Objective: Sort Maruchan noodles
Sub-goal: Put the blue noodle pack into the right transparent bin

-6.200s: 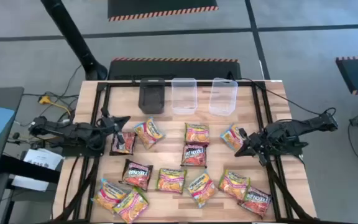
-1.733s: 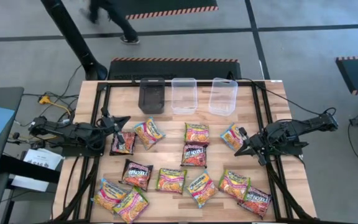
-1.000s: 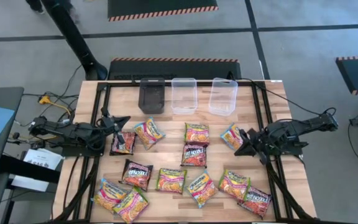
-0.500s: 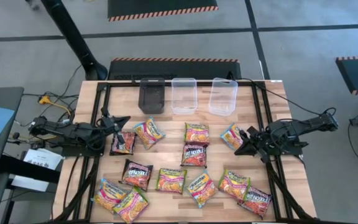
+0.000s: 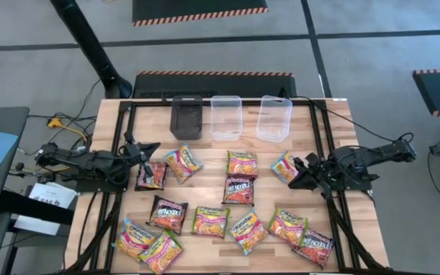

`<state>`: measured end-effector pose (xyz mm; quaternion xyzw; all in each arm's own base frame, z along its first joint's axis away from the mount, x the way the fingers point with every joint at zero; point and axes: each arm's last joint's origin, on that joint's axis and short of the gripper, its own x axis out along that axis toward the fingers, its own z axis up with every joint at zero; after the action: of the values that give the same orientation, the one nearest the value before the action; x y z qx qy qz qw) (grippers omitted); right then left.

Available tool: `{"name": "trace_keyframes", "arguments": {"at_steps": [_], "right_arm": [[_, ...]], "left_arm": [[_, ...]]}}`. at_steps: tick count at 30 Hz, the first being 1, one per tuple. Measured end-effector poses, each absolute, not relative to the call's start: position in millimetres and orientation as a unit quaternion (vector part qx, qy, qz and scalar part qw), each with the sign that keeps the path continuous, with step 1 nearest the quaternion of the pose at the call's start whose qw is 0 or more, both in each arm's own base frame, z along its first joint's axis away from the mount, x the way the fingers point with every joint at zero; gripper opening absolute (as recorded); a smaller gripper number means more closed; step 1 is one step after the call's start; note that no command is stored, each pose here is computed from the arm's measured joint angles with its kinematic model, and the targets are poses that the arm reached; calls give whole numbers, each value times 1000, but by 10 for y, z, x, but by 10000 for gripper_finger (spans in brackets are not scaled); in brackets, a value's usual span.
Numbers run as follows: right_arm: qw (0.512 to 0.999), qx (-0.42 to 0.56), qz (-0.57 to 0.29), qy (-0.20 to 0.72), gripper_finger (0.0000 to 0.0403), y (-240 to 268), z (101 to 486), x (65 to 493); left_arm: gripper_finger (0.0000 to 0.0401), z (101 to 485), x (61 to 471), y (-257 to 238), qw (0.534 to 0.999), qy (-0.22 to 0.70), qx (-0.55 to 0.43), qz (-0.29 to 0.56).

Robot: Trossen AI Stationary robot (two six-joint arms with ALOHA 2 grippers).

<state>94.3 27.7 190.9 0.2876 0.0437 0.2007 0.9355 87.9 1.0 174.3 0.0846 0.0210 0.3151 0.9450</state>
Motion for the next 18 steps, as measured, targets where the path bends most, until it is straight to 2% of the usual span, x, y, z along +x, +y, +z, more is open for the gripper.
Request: {"name": "trace_keyframes", "arguments": {"at_steps": [11,18], "right_arm": [[931,264,208,-141,172,240,2242,883],[938,206,193,-201,208,208,2669,783]], "left_arm": [[0,1743,879,10,945,21,85,315],[0,1743,879,11,945,21,85,315]]}}
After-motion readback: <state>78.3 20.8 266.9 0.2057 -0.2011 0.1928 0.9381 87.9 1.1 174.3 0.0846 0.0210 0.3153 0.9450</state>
